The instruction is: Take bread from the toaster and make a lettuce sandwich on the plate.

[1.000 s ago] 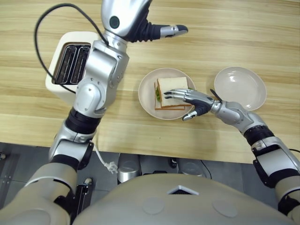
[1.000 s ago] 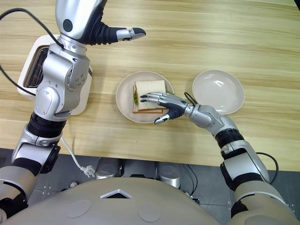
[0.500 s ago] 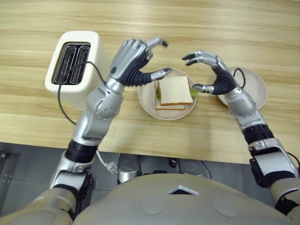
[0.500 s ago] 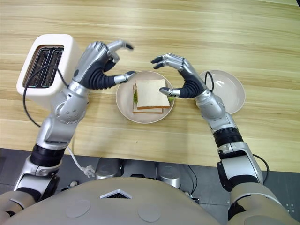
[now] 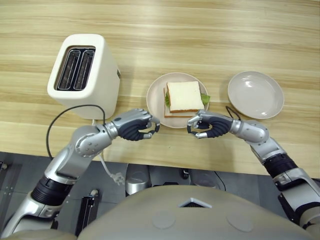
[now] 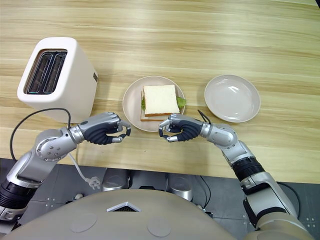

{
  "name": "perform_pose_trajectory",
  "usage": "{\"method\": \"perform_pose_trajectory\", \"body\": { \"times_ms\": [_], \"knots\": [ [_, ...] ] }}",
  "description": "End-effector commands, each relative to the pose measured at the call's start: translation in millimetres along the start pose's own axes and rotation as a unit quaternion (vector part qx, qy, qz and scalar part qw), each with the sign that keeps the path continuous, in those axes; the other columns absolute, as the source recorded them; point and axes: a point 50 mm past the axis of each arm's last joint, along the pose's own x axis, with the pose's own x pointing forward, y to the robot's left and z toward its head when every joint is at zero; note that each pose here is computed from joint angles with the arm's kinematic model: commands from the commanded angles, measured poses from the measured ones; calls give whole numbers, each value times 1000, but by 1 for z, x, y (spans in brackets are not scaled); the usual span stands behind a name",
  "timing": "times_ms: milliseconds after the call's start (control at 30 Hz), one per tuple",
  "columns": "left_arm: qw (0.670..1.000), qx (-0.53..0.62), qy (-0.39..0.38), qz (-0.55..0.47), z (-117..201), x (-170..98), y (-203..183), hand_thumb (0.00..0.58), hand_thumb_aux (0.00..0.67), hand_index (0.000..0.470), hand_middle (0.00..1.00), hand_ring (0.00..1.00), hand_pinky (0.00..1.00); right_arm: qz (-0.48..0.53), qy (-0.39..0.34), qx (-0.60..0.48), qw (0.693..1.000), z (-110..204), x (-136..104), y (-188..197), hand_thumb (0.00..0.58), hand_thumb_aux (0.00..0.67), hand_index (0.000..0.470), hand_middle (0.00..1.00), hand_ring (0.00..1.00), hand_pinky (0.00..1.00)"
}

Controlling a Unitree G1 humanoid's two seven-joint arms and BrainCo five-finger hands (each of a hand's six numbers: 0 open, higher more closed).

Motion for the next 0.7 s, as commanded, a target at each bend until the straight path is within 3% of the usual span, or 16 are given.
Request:
{"method": "perform_pose_trajectory", "body": {
  "times_ms": [33,367,700],
  "knots": [
    [998,22,27,-57,-14,11,-22,580,670,460,1000,1000,1000,46,37,4,998,-10,7,20,580,670,460,1000,1000,1000],
    [991,86,77,-73,-54,55,-33,580,670,460,1000,1000,1000,59,109,-35,992,-38,25,33,580,670,460,1000,1000,1000],
    [989,106,102,27,-80,96,5,580,670,460,1000,1000,1000,-33,185,-120,975,-64,42,-12,580,670,460,1000,1000,1000]
  ]
}}
